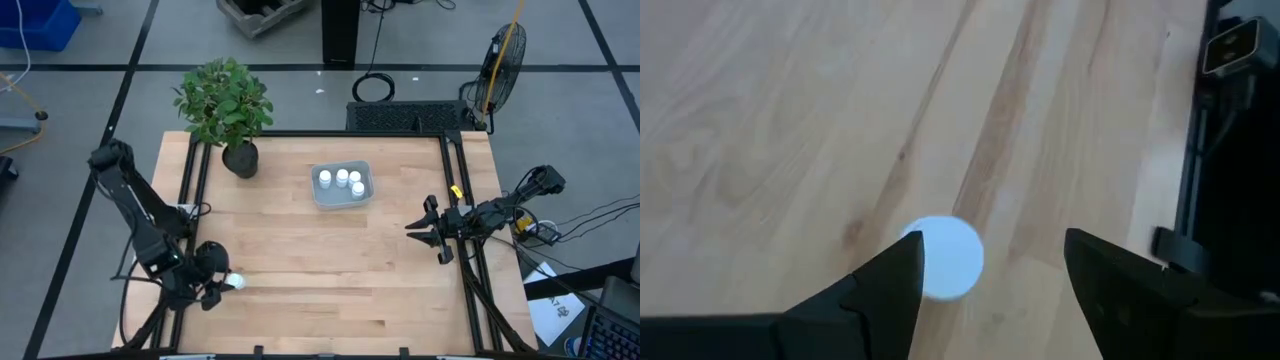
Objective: Pick and place pill bottles into a basket
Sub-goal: Put the white pill bottle into the white bin
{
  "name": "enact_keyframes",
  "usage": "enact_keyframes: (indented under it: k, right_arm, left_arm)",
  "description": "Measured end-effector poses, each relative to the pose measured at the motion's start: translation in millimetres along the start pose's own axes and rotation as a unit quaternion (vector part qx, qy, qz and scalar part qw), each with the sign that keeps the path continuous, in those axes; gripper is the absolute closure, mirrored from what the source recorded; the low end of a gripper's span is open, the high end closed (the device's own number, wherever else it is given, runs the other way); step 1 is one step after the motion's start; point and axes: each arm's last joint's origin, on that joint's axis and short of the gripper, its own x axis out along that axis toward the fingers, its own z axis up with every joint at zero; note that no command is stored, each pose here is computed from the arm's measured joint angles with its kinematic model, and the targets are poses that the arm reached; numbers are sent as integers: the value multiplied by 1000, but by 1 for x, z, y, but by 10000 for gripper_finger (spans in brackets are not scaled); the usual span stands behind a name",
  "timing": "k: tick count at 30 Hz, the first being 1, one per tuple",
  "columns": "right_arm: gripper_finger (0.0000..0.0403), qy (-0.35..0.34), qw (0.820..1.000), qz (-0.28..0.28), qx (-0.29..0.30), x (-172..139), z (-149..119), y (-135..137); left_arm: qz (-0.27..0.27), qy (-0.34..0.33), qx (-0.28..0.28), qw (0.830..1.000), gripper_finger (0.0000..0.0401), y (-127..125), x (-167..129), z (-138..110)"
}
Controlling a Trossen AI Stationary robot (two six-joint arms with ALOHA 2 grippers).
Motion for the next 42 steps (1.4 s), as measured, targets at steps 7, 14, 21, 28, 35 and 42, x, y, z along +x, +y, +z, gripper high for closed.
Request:
enact_keyframes:
  k: [7, 14, 21, 28, 35, 42]
  right_arm:
    - [324, 0, 1000, 0, 0, 0, 0, 0]
    - [323, 0, 1000, 0, 0, 0, 0, 0]
    - [325, 0, 1000, 0, 0, 0, 0, 0]
    - [325, 0, 1000, 0, 0, 0, 0, 0]
    - [323, 0, 1000, 0, 0, 0, 0, 0]
    - [324, 0, 1000, 0, 0, 0, 0, 0]
  left_arm:
    - [25, -2, 10, 1000, 149, 4, 10, -5]
    - [53, 5, 6, 999, 109, 3, 21, -10]
    - [59, 8, 9, 998, 64, -1, 29, -14]
    - [83, 15, 16, 996, 59, 0, 37, -17]
    - [102, 19, 15, 994, 59, 1, 46, -17]
    - [102, 34, 12, 994, 73, 1, 47, -16]
